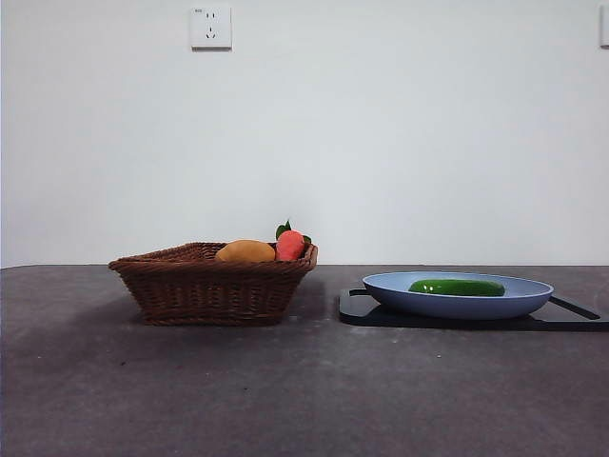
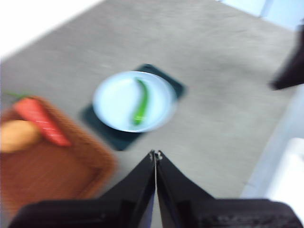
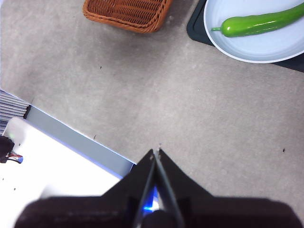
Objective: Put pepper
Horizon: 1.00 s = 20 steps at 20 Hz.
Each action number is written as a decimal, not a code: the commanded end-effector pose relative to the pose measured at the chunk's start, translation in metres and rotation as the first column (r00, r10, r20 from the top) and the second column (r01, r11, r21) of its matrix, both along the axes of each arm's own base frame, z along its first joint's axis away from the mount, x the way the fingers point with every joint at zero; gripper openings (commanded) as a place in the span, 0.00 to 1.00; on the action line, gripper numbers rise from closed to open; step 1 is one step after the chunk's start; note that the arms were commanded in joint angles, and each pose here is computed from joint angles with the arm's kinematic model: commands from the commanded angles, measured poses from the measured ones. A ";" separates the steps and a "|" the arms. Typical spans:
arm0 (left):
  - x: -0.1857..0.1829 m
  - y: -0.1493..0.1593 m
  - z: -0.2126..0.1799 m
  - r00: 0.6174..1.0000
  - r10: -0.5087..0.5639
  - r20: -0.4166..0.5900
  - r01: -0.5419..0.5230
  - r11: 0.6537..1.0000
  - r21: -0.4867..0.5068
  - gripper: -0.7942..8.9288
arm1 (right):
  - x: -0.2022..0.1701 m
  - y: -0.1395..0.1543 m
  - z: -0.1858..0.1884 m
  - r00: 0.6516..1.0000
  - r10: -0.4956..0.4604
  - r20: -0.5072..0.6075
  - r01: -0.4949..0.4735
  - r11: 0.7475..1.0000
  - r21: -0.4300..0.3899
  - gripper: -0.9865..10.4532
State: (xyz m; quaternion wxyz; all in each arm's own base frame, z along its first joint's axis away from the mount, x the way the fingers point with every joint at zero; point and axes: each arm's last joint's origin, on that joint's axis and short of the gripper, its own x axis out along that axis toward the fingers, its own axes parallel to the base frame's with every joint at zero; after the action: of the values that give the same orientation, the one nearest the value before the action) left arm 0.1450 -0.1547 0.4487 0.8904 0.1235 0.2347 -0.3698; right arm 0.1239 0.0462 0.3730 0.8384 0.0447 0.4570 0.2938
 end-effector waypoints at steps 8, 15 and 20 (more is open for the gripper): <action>-0.019 0.106 0.039 0.745 0.450 0.493 -0.309 0.887 -0.342 0.09 | 0.001 0.000 0.004 1.000 0.005 0.021 -0.005 1.000 -0.003 0.10; -0.051 0.150 -0.052 0.482 0.667 0.568 -0.510 0.740 -0.438 0.09 | 0.001 0.000 0.004 1.000 0.005 0.021 -0.005 1.000 -0.003 0.10; -0.055 0.155 -0.140 0.474 0.708 0.524 -0.552 0.702 -0.450 0.09 | 0.001 0.000 0.004 1.000 0.005 0.021 -0.005 1.000 -0.003 0.10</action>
State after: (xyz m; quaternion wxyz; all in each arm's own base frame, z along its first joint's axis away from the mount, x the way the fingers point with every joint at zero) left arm 0.0911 -0.0004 0.3055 0.9926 0.0615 -0.1006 0.0307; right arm 0.1239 0.0461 0.3730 0.8388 0.0442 0.4570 0.2926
